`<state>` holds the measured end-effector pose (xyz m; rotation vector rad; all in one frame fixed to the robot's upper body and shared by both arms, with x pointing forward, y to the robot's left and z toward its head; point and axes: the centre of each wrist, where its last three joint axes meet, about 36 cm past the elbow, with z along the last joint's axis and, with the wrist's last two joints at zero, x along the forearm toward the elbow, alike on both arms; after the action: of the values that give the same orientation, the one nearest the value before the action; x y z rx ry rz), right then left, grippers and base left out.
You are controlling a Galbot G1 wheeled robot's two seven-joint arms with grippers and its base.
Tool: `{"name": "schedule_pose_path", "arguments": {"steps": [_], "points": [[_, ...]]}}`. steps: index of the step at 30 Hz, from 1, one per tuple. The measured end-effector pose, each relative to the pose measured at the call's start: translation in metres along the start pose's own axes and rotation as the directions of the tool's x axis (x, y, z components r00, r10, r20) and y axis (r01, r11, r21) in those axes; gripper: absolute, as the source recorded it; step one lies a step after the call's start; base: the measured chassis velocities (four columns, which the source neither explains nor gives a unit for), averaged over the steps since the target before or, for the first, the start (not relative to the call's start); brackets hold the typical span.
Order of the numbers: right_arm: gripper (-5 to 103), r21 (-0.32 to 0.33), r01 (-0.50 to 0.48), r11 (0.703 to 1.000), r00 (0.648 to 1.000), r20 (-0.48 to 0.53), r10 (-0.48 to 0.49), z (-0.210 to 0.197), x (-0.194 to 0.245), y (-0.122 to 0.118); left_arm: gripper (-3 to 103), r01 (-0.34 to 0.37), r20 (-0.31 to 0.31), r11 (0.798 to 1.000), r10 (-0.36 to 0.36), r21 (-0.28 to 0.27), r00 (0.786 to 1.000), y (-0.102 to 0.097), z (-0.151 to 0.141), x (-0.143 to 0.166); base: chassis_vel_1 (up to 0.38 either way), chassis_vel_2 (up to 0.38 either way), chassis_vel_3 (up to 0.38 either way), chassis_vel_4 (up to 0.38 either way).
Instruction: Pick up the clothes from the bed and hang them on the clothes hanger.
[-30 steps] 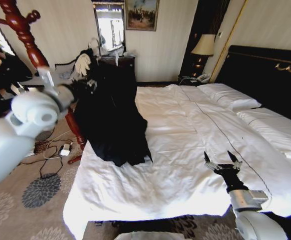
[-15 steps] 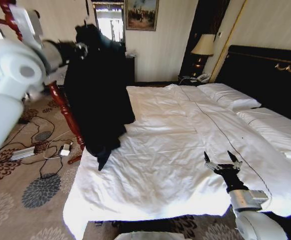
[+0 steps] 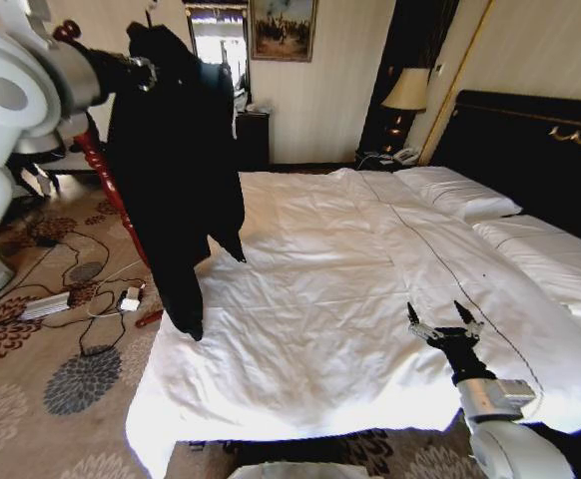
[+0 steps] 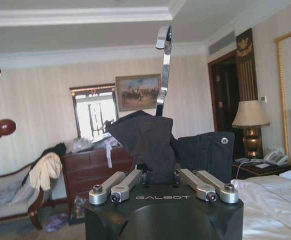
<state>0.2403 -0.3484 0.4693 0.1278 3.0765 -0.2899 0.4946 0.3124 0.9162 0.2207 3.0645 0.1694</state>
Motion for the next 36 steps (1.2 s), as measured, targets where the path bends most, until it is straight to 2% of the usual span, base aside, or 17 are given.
{"name": "schedule_pose_path", "arguments": {"steps": [1, 2, 3, 7, 13, 16, 19, 20, 27, 29, 36], "points": [[100, 0.0, 0.0, 1.0, 1.0, 0.0, 0.0, 0.0, 0.0, 0.0, 17, -0.002, -0.019, 1.0, 0.002, 0.014, 1.0, 0.003, 0.001, -0.009, 0.0, 0.0, 0.0, 0.0], [100, 0.0, 0.0, 1.0, 1.0, 0.0, 0.0, 0.0, 0.0, 0.0, 17, 0.002, -0.062, 0.998, 0.002, 0.06, 0.998, 0.011, 0.007, -0.028, 0.0, 0.0, 0.0, 0.0], [100, 0.0, 0.0, 1.0, 1.0, 0.0, 0.0, 0.0, 0.0, 0.0, 17, 0.001, -0.075, 0.997, 0.005, 0.08, 0.997, 0.013, 0.009, -0.036, 0.0, 0.0, 0.0, 0.0], [100, 0.0, 0.0, 1.0, 1.0, 0.0, 0.0, 0.0, 0.0, 0.0, 17, 0.007, -0.1, 0.993, 0.005, 0.118, 0.995, 0.014, 0.013, -0.053, 0.0, 0.0, 0.0, 0.0], [100, 0.0, 0.0, 1.0, 1.0, 0.0, 0.0, 0.0, 0.0, 0.0, 17, 0.018, -0.12, 0.992, -0.003, 0.128, 0.993, 0.015, 0.018, -0.076, 0.0, 0.0, 0.0, 0.0], [100, 0.0, 0.0, 1.0, 1.0, 0.0, 0.0, 0.0, 0.0, 0.0, 16, 0.044, -0.123, 0.993, -0.03, 0.114, 0.992, 0.019, 0.022, -0.095, 0.0, 0.0, 0.0, 0.0], [100, 0.0, 0.0, 1.0, 1.0, 0.0, 0.0, 0.0, 0.0, 0.0, 16, 0.055, -0.136, 0.988, -0.035, 0.146, 0.99, 0.022, 0.019, -0.121, 0.0, 0.0, 0.0, 0.0], [100, 0.0, 0.0, 1.0, 1.0, 0.0, 0.0, 0.0, 0.0, 0.0, 16, 0.055, -0.136, 0.988, -0.035, 0.146, 0.99, 0.022, 0.019, -0.121, 0.0, 0.0, 0.0, 0.0], [100, 0.0, 0.0, 1.0, 1.0, 0.0, 0.0, 0.0, 0.0, 0.0, 16, 0.033, -0.163, 0.98, -0.001, 0.194, 0.987, 0.003, 0.039, -0.173, 0.0, 0.0, 0.0, 0.0], [100, 0.0, 0.0, 1.0, 1.0, 0.0, 0.0, 0.0, 0.0, 0.0, 16, 0.045, -0.183, 0.977, -0.007, 0.207, 0.983, -0.001, 0.045, -0.191, 0.0, 0.0, 0.0, 0.0], [100, 0.0, 0.0, 1.0, 1.0, 0.0, 0.0, 0.0, 0.0, 0.0, 16, 0.095, -0.197, 0.973, -0.053, 0.211, 0.979, 0.012, 0.051, -0.225, 0.0, 0.0, 0.0, 0.0]]}}
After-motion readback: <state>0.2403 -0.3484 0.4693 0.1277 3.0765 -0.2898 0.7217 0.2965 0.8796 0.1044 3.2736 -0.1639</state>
